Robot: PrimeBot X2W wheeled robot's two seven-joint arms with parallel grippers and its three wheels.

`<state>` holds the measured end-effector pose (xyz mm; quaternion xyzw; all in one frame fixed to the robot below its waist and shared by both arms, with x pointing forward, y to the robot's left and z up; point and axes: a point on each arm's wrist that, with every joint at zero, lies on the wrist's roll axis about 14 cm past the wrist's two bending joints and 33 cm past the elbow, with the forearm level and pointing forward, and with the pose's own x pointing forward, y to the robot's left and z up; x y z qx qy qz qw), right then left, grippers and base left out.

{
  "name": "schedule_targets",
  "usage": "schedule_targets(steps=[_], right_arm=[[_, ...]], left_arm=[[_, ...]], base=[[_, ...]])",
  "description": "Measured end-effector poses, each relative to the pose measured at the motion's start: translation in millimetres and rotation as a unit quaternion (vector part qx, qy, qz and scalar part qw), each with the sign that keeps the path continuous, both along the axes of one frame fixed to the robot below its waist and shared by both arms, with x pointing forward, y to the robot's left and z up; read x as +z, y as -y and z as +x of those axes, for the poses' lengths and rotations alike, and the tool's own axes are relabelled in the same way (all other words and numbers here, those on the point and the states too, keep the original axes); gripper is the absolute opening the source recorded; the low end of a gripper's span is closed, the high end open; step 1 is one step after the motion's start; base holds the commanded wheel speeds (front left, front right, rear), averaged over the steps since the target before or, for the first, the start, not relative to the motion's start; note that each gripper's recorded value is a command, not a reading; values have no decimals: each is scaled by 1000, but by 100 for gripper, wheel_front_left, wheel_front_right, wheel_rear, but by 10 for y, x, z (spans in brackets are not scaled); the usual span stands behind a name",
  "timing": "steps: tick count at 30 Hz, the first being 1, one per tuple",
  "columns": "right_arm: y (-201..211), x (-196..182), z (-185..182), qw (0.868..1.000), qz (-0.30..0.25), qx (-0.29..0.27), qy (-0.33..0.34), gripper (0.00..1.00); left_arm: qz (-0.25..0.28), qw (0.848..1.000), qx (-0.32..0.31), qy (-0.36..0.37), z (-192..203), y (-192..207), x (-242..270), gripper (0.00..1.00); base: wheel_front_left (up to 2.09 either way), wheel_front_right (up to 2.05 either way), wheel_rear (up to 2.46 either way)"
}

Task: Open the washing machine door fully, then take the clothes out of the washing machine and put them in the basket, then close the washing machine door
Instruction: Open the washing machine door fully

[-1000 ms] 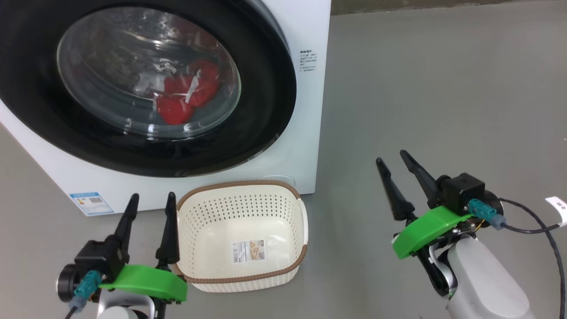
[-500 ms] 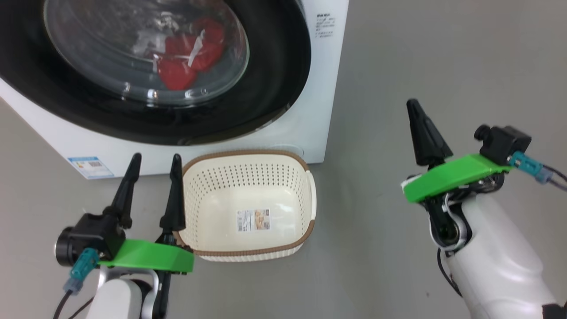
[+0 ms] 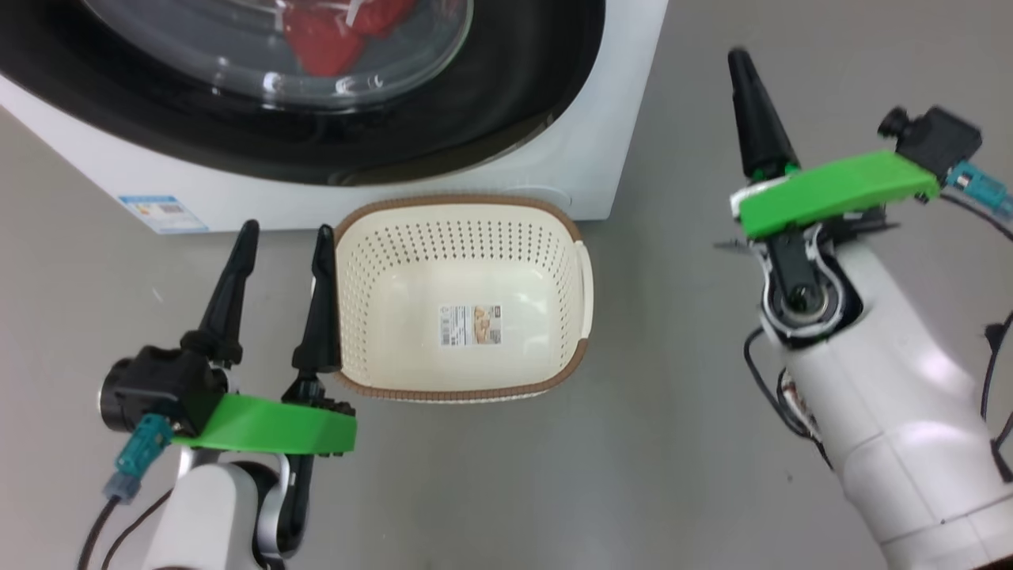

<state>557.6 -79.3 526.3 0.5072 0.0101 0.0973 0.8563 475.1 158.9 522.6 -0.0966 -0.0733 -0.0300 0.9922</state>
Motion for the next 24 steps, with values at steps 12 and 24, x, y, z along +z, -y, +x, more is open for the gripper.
schedule_targets(steps=[12,24], right_arm=[[-335,-87,428,989,102,93,-51,0],[-578,58,840,970,149,186,-49,0]], left_arm=[[-1,1000,10,-22,144,-104,-236,100],[7,999,12,-46,254,-181,-496,100]], base=[[0,0,0],[0,0,0]])
